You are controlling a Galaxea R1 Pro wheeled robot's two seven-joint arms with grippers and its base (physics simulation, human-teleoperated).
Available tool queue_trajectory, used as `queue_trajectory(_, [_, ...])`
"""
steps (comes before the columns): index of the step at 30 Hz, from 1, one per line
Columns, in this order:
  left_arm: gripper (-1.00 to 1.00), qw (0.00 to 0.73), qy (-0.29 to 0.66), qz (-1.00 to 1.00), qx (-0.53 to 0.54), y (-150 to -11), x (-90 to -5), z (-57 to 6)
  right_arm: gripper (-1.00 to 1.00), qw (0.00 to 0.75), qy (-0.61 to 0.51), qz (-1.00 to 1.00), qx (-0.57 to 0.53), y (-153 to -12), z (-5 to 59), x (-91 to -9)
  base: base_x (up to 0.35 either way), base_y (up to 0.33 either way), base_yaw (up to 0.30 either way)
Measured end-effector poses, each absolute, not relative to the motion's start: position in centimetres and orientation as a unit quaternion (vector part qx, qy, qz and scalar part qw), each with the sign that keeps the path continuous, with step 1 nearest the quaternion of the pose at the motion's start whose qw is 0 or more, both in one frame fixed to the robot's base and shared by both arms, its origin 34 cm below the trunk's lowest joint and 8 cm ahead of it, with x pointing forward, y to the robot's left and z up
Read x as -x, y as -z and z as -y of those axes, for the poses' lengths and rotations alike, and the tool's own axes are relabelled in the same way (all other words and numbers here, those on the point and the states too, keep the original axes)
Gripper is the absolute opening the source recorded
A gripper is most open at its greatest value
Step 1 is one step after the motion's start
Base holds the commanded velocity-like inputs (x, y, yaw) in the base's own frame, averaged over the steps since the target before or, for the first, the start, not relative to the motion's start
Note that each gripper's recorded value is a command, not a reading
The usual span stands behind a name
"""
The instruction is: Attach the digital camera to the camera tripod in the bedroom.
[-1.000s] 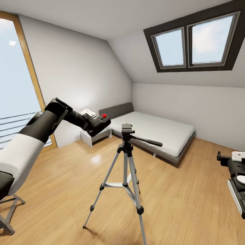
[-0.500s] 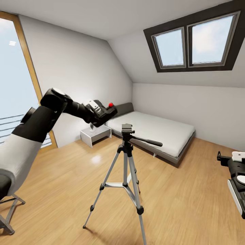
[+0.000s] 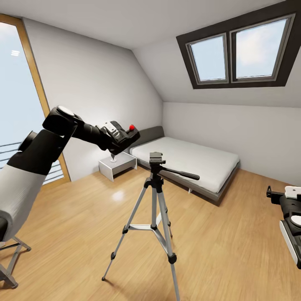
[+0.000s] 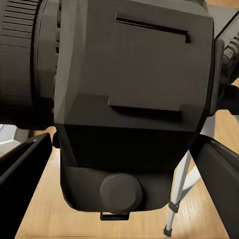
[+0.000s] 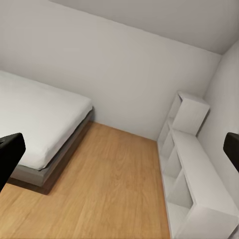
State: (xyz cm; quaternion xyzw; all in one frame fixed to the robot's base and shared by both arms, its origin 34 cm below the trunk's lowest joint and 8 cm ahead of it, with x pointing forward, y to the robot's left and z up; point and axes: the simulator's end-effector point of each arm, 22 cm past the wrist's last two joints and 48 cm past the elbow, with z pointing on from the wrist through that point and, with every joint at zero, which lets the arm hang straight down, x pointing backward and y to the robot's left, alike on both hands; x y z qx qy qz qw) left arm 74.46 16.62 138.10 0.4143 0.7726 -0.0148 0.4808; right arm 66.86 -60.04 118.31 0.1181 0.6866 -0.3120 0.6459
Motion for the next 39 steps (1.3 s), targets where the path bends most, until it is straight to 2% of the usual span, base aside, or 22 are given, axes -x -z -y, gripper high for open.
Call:
queue_trajectory(19, [-1.00,0.464,0.062,-0.808,-0.358,-139.2,-77.5,-17.7,1.00,0.646,0.311,-0.687,-0.118,-118.3,60.0,-66.9,0.000,0.000,0.000])
queue_trajectory(29, [-1.00,0.436,0.085,-0.832,-0.333,-141.3,-79.6,-15.7,1.00,0.646,0.311,-0.687,-0.118,-118.3,60.0,-66.9,0.000,0.000,0.000])
queue_trajectory(39, [-1.00,0.443,0.057,-0.832,-0.330,-143.3,-80.6,-12.0,1.00,0.646,0.310,-0.687,-0.119,-118.3,60.0,-66.9,0.000,0.000,0.000])
